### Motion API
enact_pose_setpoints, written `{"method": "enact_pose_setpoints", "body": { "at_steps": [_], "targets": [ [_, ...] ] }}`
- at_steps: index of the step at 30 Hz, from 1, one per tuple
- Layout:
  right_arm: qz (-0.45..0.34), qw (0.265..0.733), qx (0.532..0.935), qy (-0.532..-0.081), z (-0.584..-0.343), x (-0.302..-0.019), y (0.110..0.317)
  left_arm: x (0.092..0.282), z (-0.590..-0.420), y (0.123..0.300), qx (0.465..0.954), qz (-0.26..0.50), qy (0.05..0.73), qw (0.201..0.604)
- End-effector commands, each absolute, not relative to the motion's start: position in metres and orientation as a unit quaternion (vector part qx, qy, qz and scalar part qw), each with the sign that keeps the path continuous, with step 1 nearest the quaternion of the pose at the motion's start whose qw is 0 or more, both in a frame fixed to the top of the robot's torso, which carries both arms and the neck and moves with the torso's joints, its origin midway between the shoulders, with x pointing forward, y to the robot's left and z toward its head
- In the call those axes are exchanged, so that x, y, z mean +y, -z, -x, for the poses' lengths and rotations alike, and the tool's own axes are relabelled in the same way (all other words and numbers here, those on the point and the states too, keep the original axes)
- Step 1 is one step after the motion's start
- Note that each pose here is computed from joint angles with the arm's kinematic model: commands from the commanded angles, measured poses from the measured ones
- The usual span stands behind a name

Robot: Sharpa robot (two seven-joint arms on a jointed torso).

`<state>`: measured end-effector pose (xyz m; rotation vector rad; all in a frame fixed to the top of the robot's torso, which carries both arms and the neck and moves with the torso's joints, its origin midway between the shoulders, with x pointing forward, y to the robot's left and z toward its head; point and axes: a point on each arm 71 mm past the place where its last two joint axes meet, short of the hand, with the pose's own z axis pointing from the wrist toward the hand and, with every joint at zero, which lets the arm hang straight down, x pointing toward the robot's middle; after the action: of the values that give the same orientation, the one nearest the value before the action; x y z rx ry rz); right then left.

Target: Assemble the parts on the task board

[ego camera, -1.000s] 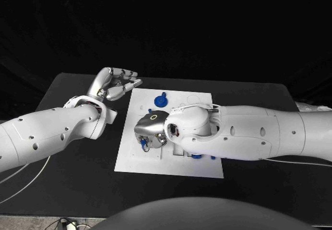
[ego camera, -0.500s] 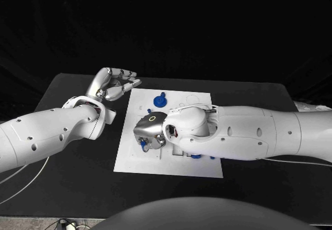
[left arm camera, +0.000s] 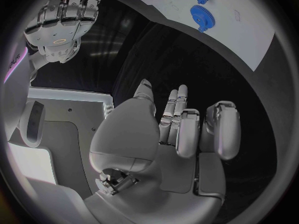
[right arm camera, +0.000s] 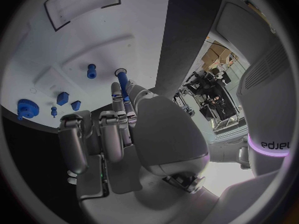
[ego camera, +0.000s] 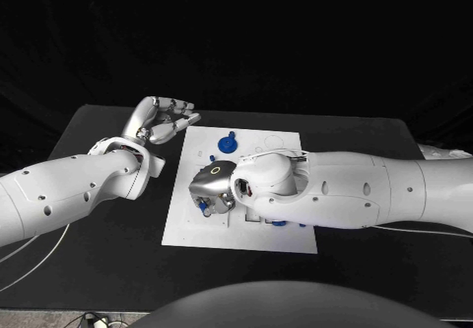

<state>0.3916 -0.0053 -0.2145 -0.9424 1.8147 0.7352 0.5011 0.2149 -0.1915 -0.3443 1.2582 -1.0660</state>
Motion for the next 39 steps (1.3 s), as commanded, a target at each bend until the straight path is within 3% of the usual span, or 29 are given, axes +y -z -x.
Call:
{"method": "enact_pose_setpoints", "body": {
  "at_steps": [1, 39],
  "targets": [
    [0.395, 0.461, 0.739, -0.294, -0.3908, -0.0056, 0.2176, 0.2122, -0.5001, 0.191, 0.557, 0.146, 0.479, 0.662],
    [0.405, 0.452, 0.743, -0.282, -0.3905, -0.0096, 0.2214, 0.2127, -0.5003, 0.1911, 0.558, 0.146, 0.479, 0.662]
  ]
}}
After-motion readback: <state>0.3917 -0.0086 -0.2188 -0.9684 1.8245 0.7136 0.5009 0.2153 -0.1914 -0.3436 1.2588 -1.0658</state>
